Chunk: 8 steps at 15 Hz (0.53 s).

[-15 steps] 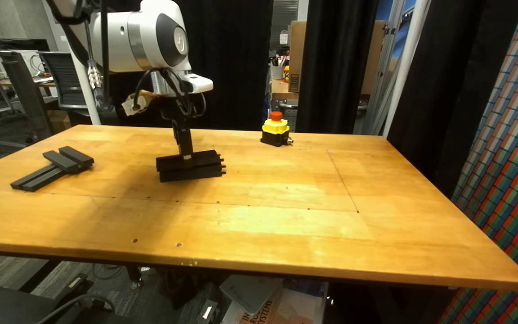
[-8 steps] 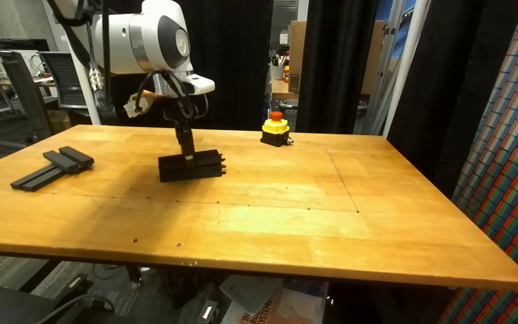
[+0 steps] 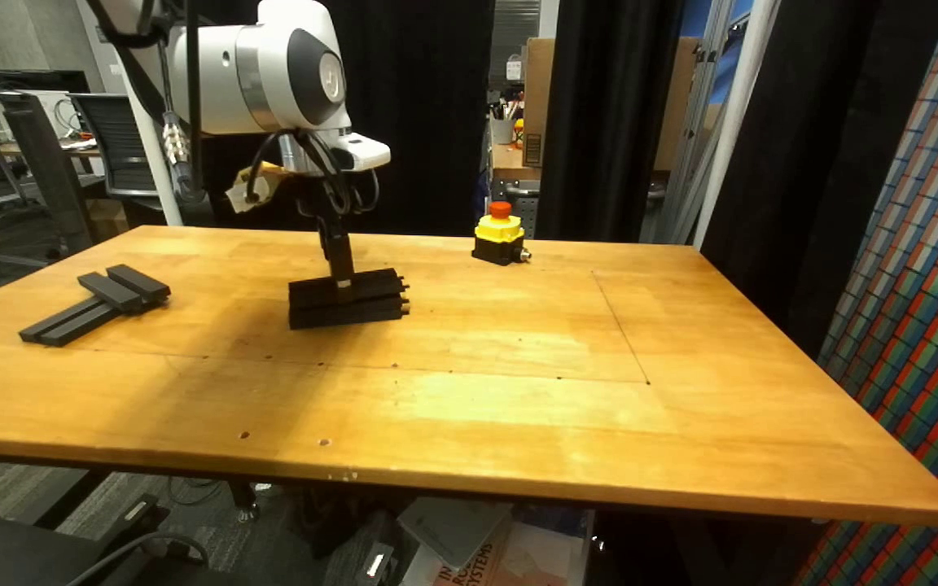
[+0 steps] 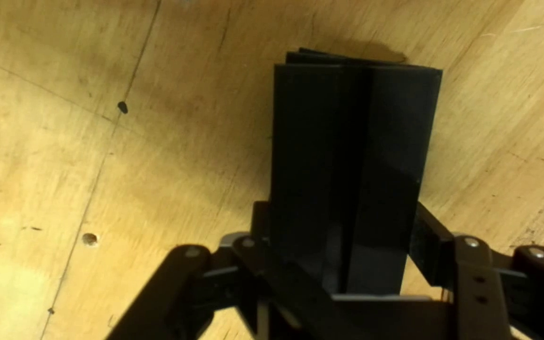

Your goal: Stack the black pieces together

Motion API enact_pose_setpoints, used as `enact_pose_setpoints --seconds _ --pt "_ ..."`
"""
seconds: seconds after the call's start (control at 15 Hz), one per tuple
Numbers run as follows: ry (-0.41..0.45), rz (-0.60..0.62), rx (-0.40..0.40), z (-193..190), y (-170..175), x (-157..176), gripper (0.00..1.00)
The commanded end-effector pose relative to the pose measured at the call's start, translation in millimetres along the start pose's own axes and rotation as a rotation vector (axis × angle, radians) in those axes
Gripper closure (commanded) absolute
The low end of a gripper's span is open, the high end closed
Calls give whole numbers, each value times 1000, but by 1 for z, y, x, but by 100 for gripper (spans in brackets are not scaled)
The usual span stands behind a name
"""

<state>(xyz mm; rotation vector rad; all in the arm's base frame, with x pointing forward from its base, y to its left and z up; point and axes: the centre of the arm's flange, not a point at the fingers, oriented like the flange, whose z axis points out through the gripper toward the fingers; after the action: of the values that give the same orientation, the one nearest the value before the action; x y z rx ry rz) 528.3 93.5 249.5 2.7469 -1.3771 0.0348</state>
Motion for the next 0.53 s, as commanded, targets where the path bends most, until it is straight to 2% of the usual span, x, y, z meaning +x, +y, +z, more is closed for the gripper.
enact_pose_setpoints --seconds 0.0,0.13,0.2,0.33,0.47 --pt "-2 21 33 -5 5 -2 55" --pt "-7 29 35 -4 5 -1 55" --pt "-10 31 36 -4 5 0 7" --pt "-14 37 40 -3 5 0 2" --pt "-19 45 47 -3 5 1 0"
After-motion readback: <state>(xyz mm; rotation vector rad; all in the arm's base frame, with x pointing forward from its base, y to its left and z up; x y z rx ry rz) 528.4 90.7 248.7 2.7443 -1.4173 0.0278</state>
